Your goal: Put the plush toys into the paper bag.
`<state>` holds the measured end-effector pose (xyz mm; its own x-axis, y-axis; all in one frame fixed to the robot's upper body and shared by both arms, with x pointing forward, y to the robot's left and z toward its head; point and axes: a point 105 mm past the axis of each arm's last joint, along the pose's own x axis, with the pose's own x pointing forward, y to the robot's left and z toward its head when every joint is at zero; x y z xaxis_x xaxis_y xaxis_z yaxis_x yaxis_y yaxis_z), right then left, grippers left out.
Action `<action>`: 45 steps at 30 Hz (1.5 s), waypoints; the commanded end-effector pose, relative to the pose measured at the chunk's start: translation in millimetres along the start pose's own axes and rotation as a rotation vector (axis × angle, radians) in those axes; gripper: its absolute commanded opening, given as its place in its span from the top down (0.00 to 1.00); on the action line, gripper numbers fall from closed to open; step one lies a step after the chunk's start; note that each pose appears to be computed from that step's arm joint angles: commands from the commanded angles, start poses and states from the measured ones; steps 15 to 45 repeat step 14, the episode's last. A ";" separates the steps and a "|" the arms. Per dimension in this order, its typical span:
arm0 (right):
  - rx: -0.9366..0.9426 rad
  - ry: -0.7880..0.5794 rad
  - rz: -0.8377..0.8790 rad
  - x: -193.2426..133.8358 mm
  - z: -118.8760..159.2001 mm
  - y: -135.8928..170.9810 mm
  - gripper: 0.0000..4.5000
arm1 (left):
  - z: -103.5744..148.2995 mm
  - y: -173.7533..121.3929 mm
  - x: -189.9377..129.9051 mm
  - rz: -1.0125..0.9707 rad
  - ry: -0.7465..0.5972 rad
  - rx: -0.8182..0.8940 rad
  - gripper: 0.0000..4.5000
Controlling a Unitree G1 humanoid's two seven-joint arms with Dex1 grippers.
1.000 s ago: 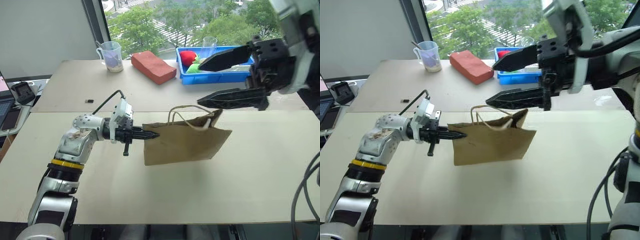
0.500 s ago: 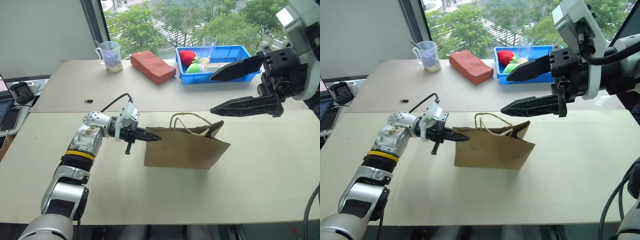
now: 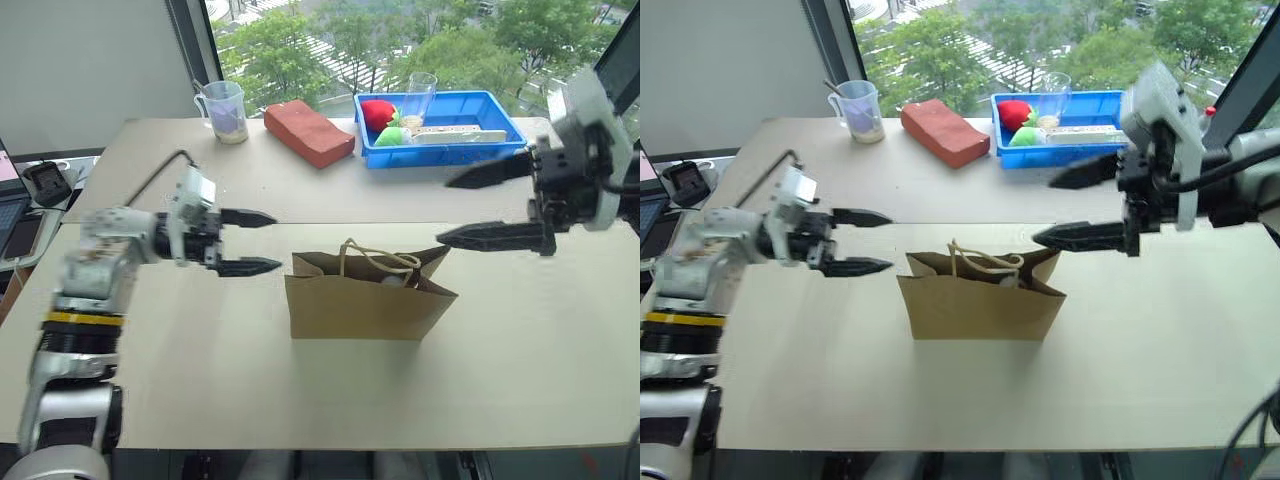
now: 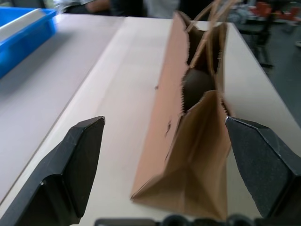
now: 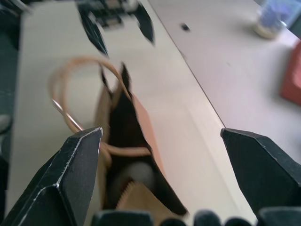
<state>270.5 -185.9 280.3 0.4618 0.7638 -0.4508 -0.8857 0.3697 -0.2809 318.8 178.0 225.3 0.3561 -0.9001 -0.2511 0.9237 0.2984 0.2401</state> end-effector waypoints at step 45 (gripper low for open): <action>-0.051 -0.035 -0.093 -6.0 -6.4 -3.7 0.00 | 27.0 19.1 -14.9 0.176 0.007 0.102 0.01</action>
